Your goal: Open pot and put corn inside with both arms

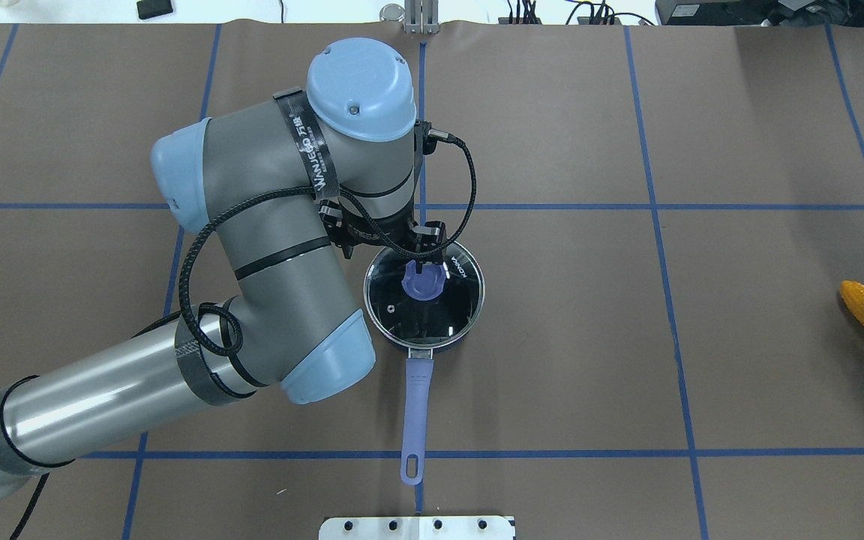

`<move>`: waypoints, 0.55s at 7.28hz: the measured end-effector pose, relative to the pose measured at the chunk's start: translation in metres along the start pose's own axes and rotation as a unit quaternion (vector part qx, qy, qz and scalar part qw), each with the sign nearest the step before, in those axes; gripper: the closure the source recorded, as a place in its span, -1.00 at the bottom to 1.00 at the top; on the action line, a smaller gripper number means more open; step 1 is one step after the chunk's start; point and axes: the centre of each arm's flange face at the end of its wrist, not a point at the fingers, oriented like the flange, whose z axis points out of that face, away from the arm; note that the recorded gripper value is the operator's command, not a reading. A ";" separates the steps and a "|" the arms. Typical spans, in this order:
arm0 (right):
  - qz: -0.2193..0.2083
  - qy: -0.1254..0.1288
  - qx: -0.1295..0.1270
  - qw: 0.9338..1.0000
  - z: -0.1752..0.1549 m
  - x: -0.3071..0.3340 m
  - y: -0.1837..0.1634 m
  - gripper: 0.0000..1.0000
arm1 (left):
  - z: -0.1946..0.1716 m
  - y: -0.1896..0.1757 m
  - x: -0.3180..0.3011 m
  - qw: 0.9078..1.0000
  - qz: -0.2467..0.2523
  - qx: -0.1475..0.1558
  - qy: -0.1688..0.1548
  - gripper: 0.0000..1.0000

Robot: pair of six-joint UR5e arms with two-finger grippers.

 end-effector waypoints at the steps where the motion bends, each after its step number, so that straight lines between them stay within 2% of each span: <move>1: -0.005 0.000 -0.001 1.000 0.002 -0.001 0.000 -0.17 | 0.000 0.000 0.000 1.000 0.000 0.000 0.000 -1.00; 4: -0.025 0.001 -0.004 1.000 0.009 0.001 0.002 -0.05 | 0.001 0.000 -0.001 1.000 -0.001 -0.002 0.000 -1.00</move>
